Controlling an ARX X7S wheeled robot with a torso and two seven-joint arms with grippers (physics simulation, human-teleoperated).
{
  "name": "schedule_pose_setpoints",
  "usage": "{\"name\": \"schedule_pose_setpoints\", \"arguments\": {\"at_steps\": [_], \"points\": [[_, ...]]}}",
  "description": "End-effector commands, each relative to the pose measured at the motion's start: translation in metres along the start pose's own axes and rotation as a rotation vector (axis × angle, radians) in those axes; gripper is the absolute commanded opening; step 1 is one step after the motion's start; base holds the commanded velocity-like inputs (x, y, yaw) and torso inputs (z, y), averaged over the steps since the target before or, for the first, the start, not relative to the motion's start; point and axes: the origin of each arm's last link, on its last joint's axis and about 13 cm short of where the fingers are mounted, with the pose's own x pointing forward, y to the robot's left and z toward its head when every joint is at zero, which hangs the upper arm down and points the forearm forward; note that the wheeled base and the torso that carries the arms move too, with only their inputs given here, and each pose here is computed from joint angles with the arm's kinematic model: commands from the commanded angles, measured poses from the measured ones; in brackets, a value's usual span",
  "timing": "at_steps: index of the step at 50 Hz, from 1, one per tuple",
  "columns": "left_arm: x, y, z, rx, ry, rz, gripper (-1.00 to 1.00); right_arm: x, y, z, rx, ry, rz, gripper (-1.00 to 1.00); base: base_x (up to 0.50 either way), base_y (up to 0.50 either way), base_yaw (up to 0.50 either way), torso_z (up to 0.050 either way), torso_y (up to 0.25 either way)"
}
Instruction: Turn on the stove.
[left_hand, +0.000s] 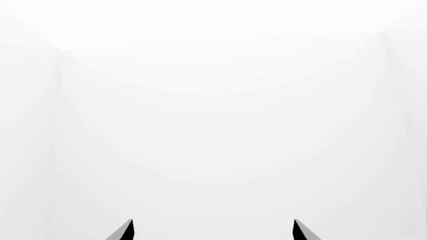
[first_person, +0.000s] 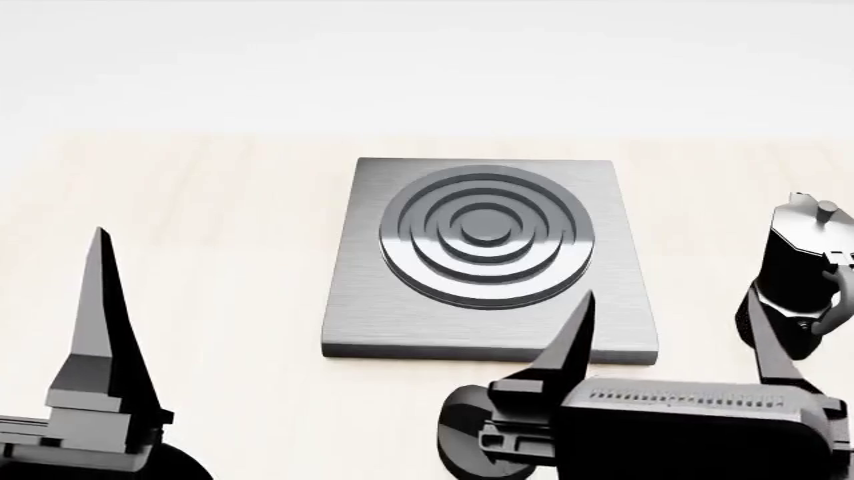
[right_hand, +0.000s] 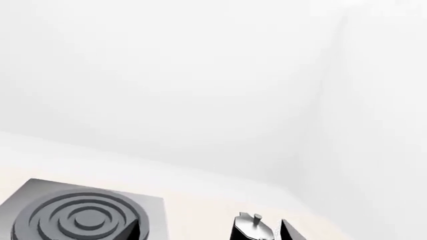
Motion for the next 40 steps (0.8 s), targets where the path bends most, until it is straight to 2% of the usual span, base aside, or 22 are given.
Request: {"name": "schedule_pose_setpoints", "arguments": {"at_steps": [1, 6, 40], "points": [[0.0, 0.0, 0.0, 0.0, 0.001, -0.001, 1.0, -0.002, -0.001, 0.005, -0.029, -0.052, -0.012, 1.0, 0.0, 0.0, 0.0, 0.0, 0.0], [0.001, 0.0, 0.0, 0.0, 0.0, -0.001, 1.0, -0.002, -0.001, 0.006, -0.069, -0.092, -0.02, 1.0, 0.0, 0.0, 0.0, 0.0, 0.0], [0.0, 0.0, 0.002, 0.001, -0.005, -0.001, 1.0, -0.008, -0.001, 0.016, -0.107, -0.216, -0.007, 1.0, 0.0, 0.0, 0.0, 0.0, 0.0]]}}
